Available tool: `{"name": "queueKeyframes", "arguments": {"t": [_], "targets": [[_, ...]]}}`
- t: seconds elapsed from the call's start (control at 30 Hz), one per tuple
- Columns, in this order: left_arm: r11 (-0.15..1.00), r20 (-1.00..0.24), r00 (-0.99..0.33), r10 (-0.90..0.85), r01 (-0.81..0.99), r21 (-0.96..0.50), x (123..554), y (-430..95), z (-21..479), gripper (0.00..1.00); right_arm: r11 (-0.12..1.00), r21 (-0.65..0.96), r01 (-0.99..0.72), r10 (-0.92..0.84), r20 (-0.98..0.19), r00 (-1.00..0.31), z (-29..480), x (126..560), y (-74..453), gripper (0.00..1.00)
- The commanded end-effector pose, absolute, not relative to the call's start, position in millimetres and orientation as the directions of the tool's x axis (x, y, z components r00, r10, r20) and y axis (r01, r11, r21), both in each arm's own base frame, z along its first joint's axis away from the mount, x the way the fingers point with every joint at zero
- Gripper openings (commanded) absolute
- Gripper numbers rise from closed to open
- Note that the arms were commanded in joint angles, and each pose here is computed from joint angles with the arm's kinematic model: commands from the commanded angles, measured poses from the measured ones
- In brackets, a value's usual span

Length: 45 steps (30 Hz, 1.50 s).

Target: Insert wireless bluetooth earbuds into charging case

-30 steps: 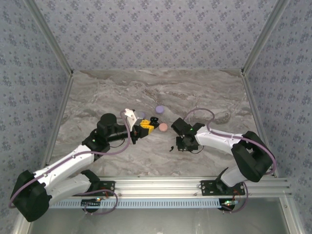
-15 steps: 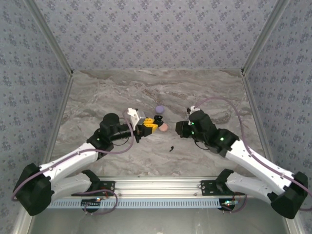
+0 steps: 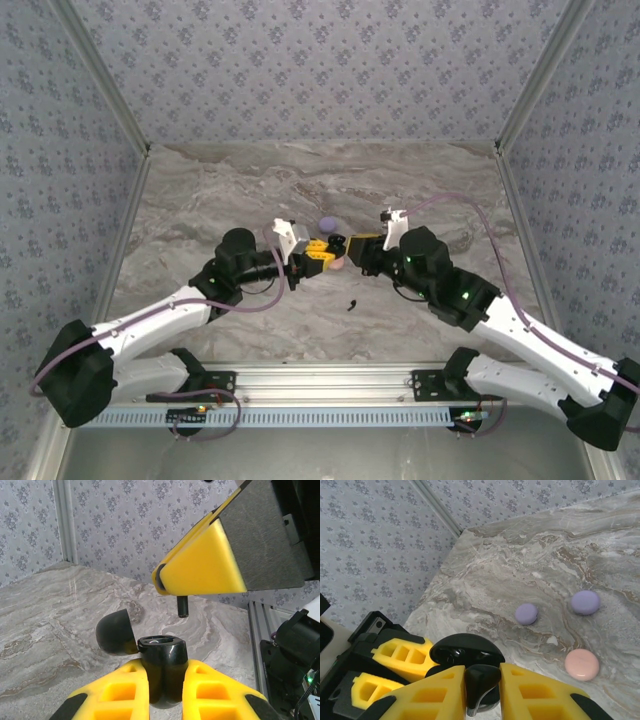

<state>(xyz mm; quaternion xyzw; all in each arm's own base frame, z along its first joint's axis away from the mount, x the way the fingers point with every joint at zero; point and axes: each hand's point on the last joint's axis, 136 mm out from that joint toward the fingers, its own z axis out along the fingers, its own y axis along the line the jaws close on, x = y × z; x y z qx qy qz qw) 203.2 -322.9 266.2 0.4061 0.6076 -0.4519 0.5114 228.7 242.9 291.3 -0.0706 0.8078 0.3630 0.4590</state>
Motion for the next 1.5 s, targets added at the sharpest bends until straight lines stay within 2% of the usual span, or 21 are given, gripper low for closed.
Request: {"name": "queueKeyframes", "arguments": {"t": [0.0,0.73,1.47], "targets": [[0.236,-0.996,-0.083,-0.017,0.968,-0.085,202,-328,294,0.00,0.719,0.508,-0.474,0.246,-0.824,-0.510,314,233,244,0.24],[0.259,-0.997,-0.077,-0.022,0.962,-0.081,205,-326,294,0.00,0.711,0.527,-0.465,0.189,-0.780,-0.596,288,230,259,0.25],[0.235,-0.997,-0.048,-0.060,0.970,-0.060,198,-323,303,0.00,0.659,0.616,-0.431,0.237,-0.714,-0.659,287,225,255,0.26]]}}
